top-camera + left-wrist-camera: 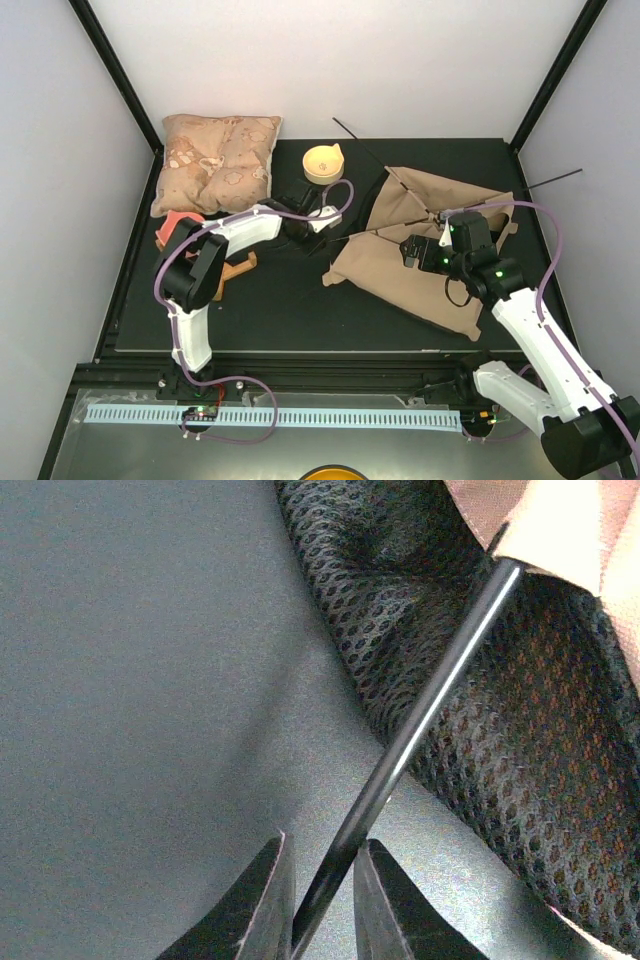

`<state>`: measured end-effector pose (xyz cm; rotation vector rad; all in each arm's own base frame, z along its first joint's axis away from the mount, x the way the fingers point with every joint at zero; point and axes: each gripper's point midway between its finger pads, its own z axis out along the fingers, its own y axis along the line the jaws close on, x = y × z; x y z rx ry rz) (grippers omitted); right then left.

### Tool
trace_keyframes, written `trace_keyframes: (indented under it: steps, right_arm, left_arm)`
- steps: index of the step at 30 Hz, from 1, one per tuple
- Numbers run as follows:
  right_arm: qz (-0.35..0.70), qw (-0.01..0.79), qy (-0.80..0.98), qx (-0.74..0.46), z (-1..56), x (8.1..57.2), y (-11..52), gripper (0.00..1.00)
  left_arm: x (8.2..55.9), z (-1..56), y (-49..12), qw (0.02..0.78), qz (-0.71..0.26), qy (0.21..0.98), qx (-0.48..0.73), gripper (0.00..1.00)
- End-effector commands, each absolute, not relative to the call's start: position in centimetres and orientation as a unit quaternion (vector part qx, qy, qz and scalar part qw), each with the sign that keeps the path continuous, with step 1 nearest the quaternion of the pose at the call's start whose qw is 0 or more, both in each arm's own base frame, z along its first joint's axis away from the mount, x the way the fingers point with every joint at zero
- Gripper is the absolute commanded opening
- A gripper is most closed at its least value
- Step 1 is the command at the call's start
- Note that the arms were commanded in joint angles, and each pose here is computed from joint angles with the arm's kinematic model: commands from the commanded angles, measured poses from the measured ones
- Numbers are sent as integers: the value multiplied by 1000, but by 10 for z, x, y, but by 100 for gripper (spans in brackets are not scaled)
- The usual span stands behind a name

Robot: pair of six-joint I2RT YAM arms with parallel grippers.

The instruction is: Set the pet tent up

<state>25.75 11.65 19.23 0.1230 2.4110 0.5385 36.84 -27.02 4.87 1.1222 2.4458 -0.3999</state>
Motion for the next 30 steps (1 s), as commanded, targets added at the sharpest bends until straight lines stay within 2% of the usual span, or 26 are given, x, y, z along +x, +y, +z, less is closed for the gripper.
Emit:
trace_keyframes:
  steps: [1, 4, 9, 16, 19, 24, 26, 30]
  right_arm:
    - [211, 340, 915, 43, 202, 258, 117, 100]
    - [208, 345, 914, 42, 207, 257, 115, 100]
    - [210, 353, 911, 43, 210, 255, 114, 100]
    - [213, 352, 911, 39, 211, 252, 114, 100]
    - [209, 356, 910, 38, 214, 251, 113, 100]
    - [212, 360, 908, 37, 217, 252, 113, 100]
    - [208, 359, 909, 39, 215, 253, 113, 100]
    - [211, 357, 909, 41, 215, 255, 114, 100]
  left_arm:
    - [376, 68, -272, 241, -106, 871, 415, 18]
    - [372, 77, -276, 257, -92, 862, 427, 17]
    - [367, 86, -285, 275, -87, 848, 445, 33]
    - [373, 69, -288, 246, -63, 855, 452, 26]
    - [376, 68, -290, 250, -59, 853, 455, 33]
    - [379, 64, -292, 239, -52, 853, 460, 34]
    - [379, 59, -294, 227, -50, 856, 461, 31]
    - [379, 55, -296, 214, -43, 856, 469, 15]
